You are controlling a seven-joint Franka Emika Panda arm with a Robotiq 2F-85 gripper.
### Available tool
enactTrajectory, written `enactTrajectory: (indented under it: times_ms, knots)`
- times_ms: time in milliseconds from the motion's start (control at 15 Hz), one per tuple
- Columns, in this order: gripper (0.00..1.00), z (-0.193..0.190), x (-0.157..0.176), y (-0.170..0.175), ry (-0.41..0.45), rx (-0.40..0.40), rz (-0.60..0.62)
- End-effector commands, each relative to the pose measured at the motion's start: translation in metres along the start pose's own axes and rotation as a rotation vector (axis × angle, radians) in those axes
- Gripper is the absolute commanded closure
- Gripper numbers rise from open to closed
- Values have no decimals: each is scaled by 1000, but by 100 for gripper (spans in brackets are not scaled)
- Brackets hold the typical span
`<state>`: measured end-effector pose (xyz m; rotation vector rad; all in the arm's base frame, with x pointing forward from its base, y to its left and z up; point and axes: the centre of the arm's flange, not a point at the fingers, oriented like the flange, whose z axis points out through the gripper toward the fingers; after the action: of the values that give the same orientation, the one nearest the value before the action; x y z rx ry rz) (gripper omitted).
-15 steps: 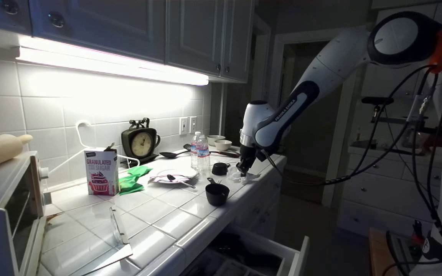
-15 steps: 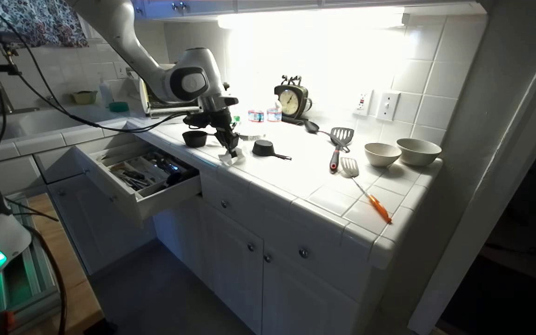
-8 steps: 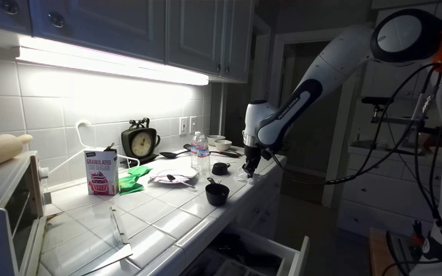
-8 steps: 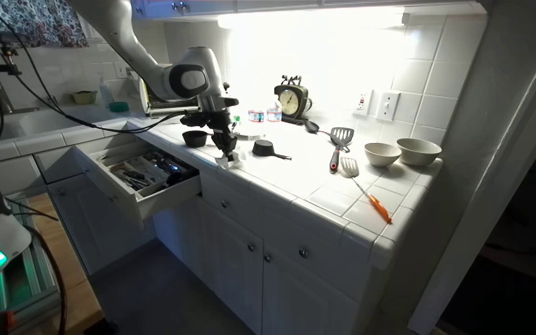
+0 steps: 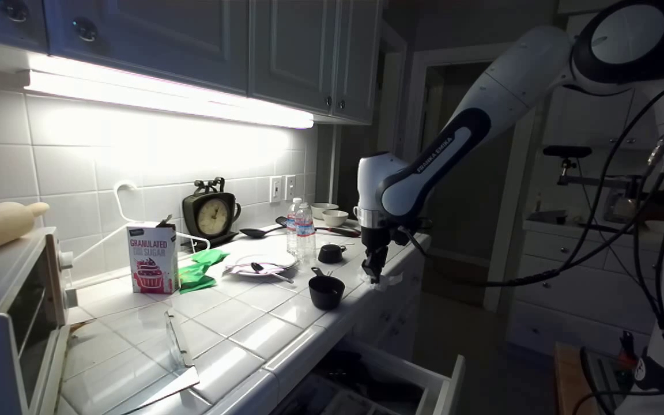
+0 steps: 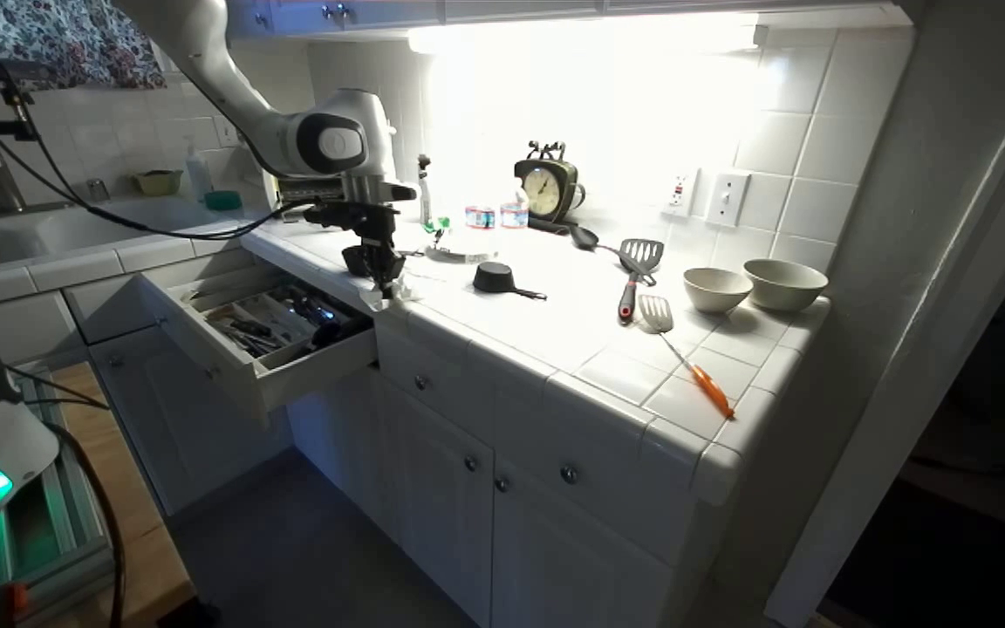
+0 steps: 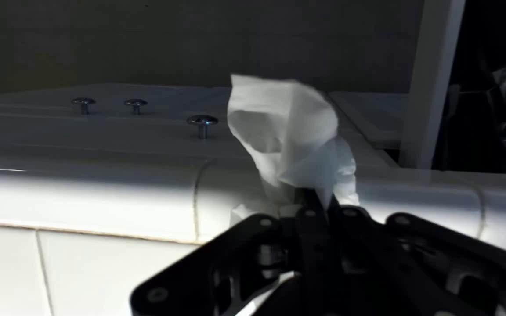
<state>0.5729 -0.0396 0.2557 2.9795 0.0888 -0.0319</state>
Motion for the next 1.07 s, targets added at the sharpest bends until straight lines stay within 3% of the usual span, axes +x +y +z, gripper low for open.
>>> enactTrajectory:
  times_ms: [0,200,467,1000]
  knots:
    - [99,-9,-10,-19,6,71,-24]
    - [99,-8,-8,-36,20,123,-33]
    - [99,1,-4,-28,6,91,-18]
    - [99,27,-3,85,-34,42,211]
